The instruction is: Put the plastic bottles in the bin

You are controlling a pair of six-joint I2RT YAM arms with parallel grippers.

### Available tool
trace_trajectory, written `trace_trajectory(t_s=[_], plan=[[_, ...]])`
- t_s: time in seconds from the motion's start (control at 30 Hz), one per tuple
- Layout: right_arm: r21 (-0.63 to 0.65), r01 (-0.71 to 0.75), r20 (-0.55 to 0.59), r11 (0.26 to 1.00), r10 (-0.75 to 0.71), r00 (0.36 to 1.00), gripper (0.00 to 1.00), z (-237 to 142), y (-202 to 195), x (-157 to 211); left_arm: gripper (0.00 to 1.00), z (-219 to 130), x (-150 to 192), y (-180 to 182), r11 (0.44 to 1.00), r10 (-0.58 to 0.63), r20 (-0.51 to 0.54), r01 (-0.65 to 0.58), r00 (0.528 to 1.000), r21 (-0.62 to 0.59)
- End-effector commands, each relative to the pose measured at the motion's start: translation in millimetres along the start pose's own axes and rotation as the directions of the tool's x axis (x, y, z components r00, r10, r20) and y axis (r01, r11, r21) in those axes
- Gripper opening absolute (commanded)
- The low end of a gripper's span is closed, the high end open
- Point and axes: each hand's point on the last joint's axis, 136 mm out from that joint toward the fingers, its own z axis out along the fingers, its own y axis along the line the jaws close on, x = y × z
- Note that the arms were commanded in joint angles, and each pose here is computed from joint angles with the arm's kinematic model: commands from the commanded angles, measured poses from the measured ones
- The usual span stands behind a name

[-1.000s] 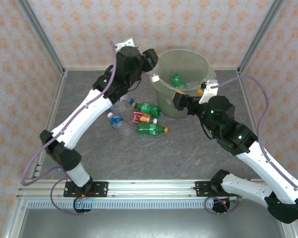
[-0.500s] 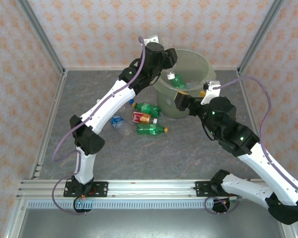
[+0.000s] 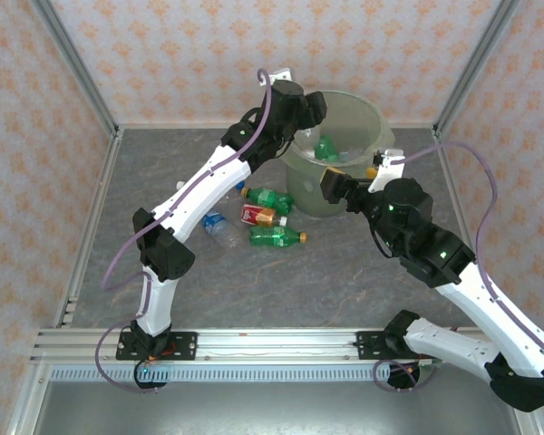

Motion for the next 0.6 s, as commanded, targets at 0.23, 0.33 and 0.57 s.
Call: trace_trajectory(t_s=[0.23, 0.33, 0.57], plan=[[-0.007, -0.009, -0.008, 1.0, 0.009, 1.0, 1.0, 0, 0, 5, 0.97, -34, -33, -11, 0.999, -0.024, 0.056, 0.023, 0.998, 0.027], [-0.018, -0.01, -0.016, 1.0, 0.01, 1.0, 1.0, 1, 2, 8, 0.99, -44, -40, -11, 0.999, -0.034, 0.064, 0.032, 0.997, 0.031], [-0.068, -0.004, -0.065, 0.998, 0.0, 0.998, 1.0, 7, 11, 21, 0.99, -79, -52, 2, 0.999, -0.048, 0.097, 0.048, 0.994, 0.004]])
